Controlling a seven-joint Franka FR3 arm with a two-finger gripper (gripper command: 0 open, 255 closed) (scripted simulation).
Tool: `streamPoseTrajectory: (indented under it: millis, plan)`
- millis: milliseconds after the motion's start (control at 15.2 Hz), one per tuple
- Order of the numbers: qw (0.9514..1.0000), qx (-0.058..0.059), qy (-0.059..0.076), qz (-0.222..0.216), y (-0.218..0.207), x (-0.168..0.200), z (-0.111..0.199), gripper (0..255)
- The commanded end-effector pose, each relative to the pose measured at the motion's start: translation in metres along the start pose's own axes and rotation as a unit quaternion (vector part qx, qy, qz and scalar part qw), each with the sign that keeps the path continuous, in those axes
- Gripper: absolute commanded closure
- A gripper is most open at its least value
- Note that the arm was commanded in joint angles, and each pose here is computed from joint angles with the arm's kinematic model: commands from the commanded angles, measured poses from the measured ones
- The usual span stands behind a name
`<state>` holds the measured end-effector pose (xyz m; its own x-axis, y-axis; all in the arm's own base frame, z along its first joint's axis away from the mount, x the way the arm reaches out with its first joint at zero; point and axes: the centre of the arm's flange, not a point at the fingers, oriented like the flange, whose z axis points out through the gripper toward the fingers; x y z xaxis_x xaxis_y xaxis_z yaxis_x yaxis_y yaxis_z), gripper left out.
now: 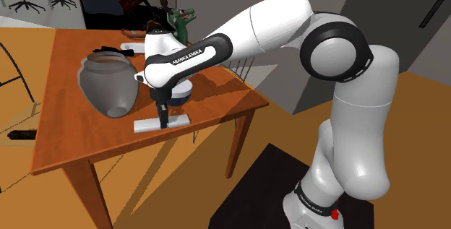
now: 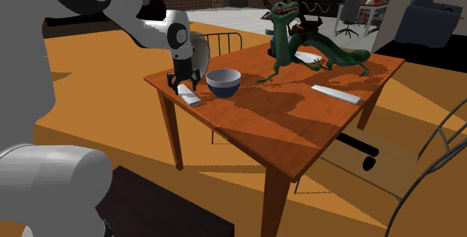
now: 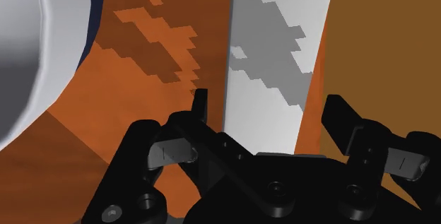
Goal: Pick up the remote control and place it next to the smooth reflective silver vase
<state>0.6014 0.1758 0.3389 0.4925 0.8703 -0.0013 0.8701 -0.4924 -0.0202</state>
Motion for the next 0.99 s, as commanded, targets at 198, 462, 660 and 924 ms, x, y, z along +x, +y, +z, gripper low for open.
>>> streamPoseTrajectory:
  millis: [198, 462, 660, 924]
  plan:
    - [1.0, 0.0, 0.0, 0.0, 0.0, 0.0, 0.0, 0]
    - [1.0, 0.0, 0.0, 0.0, 0.0, 0.0, -0.05, 0]
    - [1.0, 0.0, 0.0, 0.0, 0.0, 0.0, -0.05, 0]
    - [1.0, 0.0, 0.0, 0.0, 0.0, 0.0, -0.05, 0]
